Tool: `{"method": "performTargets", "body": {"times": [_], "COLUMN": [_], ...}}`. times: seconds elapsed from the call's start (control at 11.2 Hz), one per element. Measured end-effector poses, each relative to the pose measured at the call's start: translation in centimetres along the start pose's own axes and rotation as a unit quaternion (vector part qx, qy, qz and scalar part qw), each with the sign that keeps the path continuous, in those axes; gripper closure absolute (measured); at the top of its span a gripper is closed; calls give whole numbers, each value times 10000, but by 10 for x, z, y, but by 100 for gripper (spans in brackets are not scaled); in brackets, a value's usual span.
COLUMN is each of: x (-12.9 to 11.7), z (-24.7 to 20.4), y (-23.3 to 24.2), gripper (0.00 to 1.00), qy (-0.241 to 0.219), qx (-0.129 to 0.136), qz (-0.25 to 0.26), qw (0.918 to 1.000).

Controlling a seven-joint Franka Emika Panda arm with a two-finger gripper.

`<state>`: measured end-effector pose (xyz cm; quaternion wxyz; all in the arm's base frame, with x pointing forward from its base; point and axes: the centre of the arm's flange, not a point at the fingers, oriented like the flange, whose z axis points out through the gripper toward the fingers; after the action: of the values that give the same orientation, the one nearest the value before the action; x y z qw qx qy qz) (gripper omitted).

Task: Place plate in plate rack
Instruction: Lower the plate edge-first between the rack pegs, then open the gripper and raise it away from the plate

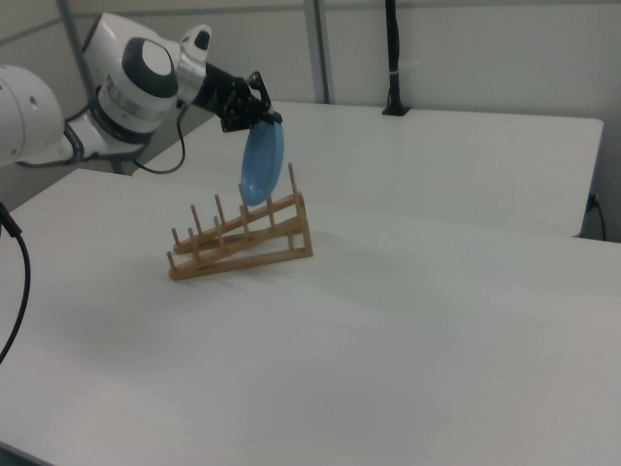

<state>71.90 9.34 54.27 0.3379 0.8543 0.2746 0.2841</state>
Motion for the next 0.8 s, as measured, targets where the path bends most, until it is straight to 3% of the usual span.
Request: {"method": "performTargets", "body": {"times": [0.18,0.36,0.53,0.71,0.8], "x": [-1,0,4,6,5], "z": [13,13,9,9,11], "y": [-11,-14,-18,-21,-23], "gripper": [95,95,89,70,54], "qy": [-79,-68,-33,-19,-25], "qx": [-217,-226,-214,-204,-195], "qz": [-78,-113,-139,87,251], "qw": [9997,9997,9997,9998,9995]}}
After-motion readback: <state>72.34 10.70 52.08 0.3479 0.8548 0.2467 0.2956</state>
